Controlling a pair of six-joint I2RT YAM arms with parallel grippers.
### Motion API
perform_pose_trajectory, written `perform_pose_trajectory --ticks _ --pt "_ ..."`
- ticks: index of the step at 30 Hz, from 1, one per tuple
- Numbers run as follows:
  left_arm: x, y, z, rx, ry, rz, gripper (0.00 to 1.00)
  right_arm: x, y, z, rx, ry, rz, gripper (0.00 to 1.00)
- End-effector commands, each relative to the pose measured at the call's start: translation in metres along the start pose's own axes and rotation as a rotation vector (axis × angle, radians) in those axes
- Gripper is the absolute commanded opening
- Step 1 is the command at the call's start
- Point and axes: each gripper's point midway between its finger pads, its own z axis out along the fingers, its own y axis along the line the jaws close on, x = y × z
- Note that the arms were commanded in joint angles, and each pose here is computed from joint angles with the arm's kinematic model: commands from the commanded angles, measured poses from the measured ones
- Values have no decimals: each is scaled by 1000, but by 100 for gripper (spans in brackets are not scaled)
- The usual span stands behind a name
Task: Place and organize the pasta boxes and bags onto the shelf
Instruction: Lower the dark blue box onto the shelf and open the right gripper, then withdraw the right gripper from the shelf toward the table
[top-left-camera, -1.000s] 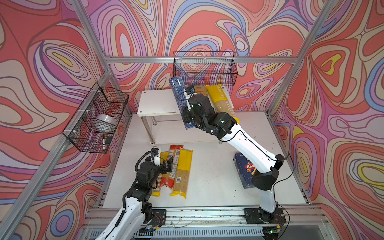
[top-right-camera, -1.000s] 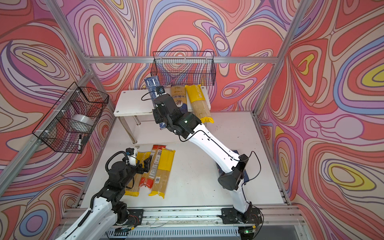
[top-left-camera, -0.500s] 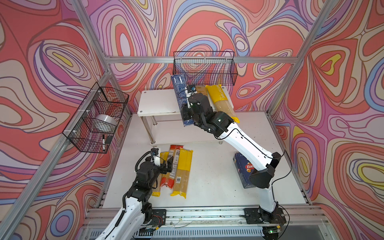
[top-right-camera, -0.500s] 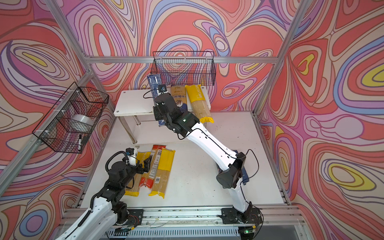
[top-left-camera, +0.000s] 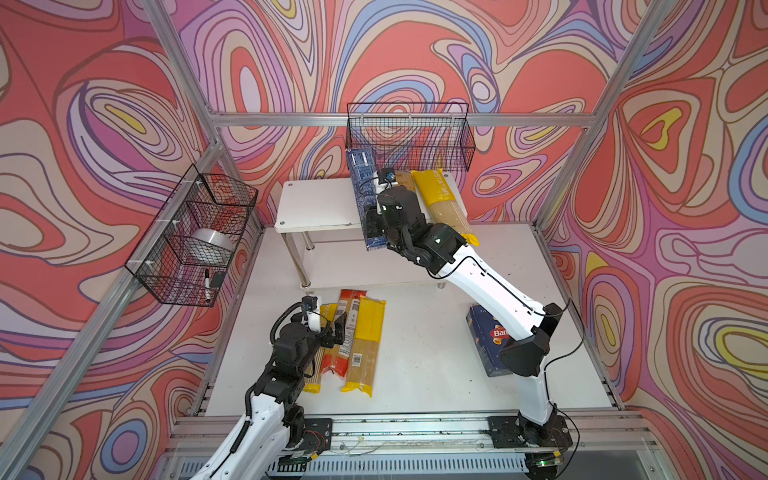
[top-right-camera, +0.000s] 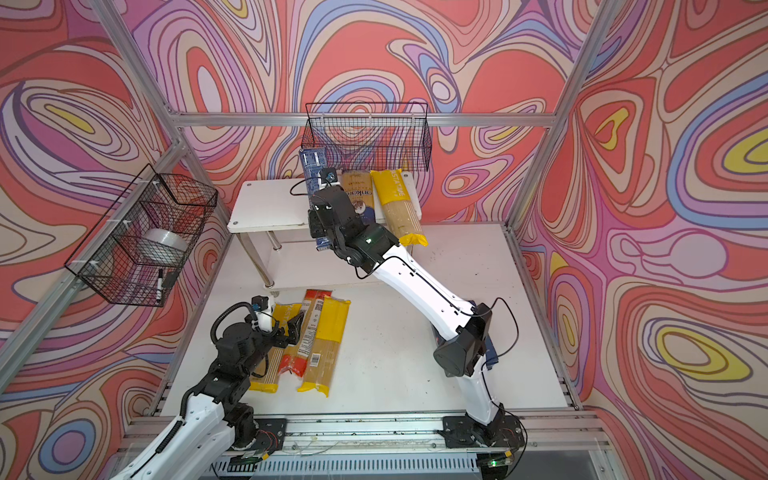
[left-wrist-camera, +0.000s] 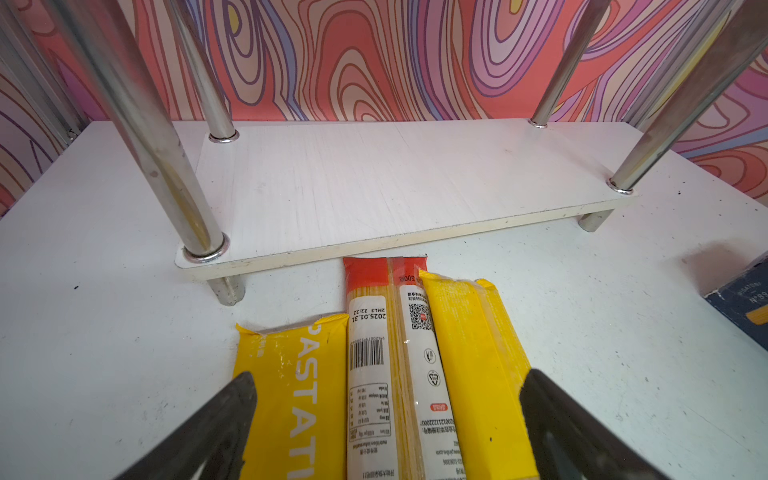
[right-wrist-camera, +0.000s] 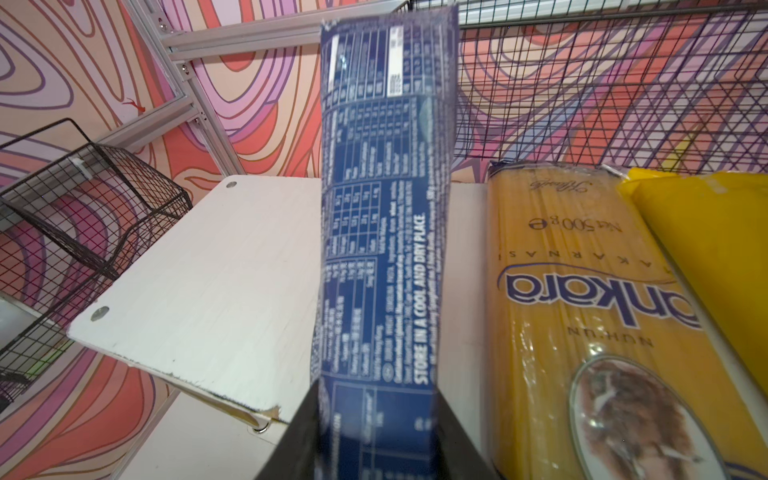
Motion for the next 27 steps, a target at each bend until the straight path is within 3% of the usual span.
perform_pose_trajectory --ticks 1,7,11,17,21,24,27 --pt "-20 -3 -2 10 -54 9 100 -44 -22 -12 40 -133 62 43" --pt "-20 -4 -2 12 -53 8 100 -50 -17 -16 14 -141 68 60" --pt "-20 -4 -2 11 -56 9 100 -57 -10 -23 -27 -138 24 63" --pt "-21 -4 -2 11 -56 9 100 -63 7 -68 -158 -105 -20 62" --pt "-20 -4 -2 10 -54 9 100 -72 22 -125 -114 -221 -102 60" --pt "-20 -3 -2 10 -53 9 100 -50 32 -140 -218 -220 -63 58" --pt "-20 -4 -2 11 -54 9 100 -12 37 -130 -279 -200 -70 52"
